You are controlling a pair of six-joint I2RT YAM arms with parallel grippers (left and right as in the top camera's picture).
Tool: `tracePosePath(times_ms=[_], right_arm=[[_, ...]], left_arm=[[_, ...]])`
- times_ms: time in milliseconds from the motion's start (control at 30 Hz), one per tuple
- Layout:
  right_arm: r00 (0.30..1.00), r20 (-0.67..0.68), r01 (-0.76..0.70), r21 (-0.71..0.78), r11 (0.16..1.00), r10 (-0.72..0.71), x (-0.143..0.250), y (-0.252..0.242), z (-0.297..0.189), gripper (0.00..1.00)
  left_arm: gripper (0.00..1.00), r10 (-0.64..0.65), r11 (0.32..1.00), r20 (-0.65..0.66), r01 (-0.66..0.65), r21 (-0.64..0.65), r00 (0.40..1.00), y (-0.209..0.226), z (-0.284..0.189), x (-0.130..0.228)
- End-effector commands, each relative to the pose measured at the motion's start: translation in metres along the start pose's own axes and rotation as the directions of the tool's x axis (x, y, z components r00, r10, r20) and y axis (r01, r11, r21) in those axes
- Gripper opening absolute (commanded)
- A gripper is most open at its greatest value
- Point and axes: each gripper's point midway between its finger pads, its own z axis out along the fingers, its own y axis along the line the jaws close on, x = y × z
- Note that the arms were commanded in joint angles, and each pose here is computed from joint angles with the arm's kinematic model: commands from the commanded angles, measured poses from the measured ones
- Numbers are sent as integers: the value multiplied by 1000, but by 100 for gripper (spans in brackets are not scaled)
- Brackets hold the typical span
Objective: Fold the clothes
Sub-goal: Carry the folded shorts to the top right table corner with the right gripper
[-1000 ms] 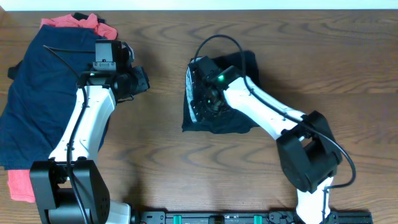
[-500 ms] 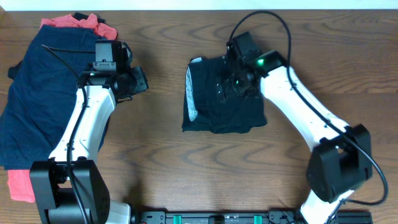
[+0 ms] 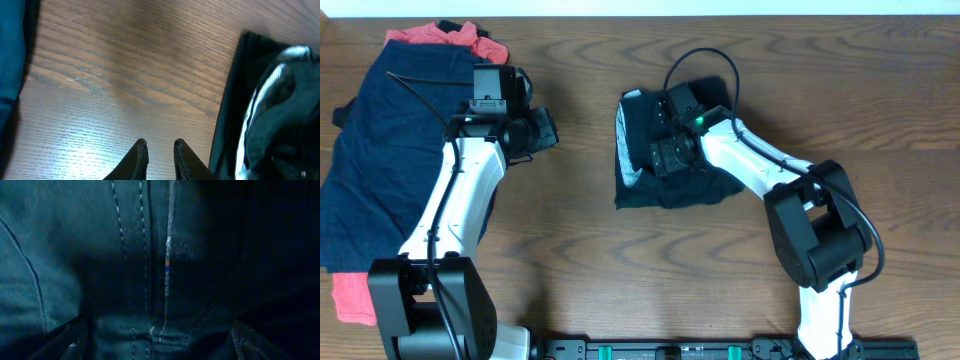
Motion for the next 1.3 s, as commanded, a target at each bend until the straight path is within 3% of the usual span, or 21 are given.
tracePosePath(times_ms=[0, 233, 633, 867, 1267], right_arm=[[996, -78, -28, 65, 998, 33, 20, -26, 51, 91], [974, -108, -184, 121, 975, 197, 26, -96, 82, 91], [879, 98, -477, 171, 862, 467, 6, -282, 64, 88], [862, 266, -488, 200, 850, 432, -7, -364, 44, 87], [760, 541, -557, 258, 789, 359, -41, -441, 2, 89]], left_arm=[[21, 1, 1000, -14, -2, -19, 1000, 5, 5, 4], [21, 1, 1000, -16, -1, -20, 1000, 5, 5, 4], [21, 4, 1000, -2, -4, -15, 1000, 4, 5, 1], [21, 5, 1000, 3, -5, -13, 1000, 4, 5, -1], [21, 10, 1000, 38, -10, -2, 999, 1, 5, -9]])
